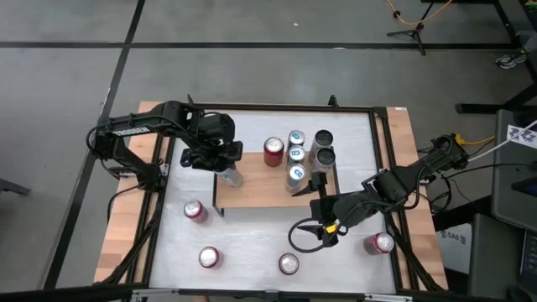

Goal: Place canned beverage on shelf
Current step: Put the white-pink soda can on the shelf aligned with the other white-pink soda cans

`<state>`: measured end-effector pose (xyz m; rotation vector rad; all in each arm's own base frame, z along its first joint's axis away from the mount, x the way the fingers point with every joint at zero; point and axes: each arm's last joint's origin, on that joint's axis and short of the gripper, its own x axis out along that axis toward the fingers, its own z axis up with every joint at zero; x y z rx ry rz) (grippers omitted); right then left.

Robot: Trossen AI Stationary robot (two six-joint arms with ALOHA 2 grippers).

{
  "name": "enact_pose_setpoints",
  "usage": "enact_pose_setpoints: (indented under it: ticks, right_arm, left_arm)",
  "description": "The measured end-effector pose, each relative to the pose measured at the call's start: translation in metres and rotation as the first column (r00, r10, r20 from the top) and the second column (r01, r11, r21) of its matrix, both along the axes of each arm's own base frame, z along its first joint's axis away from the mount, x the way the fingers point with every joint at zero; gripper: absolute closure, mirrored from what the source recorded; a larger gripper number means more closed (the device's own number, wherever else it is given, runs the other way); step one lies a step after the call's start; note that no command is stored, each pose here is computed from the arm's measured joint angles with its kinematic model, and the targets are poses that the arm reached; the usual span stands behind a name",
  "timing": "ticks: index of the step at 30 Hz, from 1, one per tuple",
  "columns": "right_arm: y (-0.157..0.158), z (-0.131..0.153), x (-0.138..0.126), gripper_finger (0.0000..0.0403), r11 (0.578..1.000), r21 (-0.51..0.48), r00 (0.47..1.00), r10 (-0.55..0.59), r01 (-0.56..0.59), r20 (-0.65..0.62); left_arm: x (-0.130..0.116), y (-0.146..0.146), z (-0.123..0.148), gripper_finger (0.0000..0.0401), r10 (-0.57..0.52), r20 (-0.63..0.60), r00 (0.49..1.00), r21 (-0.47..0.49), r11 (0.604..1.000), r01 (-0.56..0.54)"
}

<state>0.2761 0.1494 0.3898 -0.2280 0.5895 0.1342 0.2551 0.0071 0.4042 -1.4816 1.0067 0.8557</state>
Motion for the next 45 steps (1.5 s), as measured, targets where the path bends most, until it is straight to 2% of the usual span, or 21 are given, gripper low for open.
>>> enact_pose_setpoints:
  ticks: [5, 9, 14, 45]
  right_arm:
    - [0.0000, 0.0000, 0.0000, 0.0017, 1.000, 0.000, 1.000, 0.000, 0.000, 0.000]
    - [0.0001, -0.0001, 0.0000, 0.0017, 1.000, 0.000, 1.000, 0.000, 0.000, 0.000]
    - [0.0000, 0.0001, -0.0001, 0.0017, 1.000, 0.000, 1.000, 0.000, 0.000, 0.000]
    - [0.0001, 0.0000, 0.0000, 0.0017, 1.000, 0.000, 1.000, 0.000, 0.000, 0.000]
  left_arm:
    - [0.0001, -0.0001, -0.0001, 0.0110, -0.010, 0.002, 1.000, 0.002, 1.000, 0.010]
    - [0.0001, -0.0001, -0.0002, 0.0110, 0.031, -0.005, 1.000, -0.012, 0.999, -0.031]
    - [0.0001, 0.0011, -0.0003, 0.0110, 0.064, -0.007, 0.998, 0.016, 0.998, -0.064]
    - [0.0003, 0.0009, -0.0003, 0.0110, 0.056, -0.004, 0.998, 0.033, 0.998, -0.056]
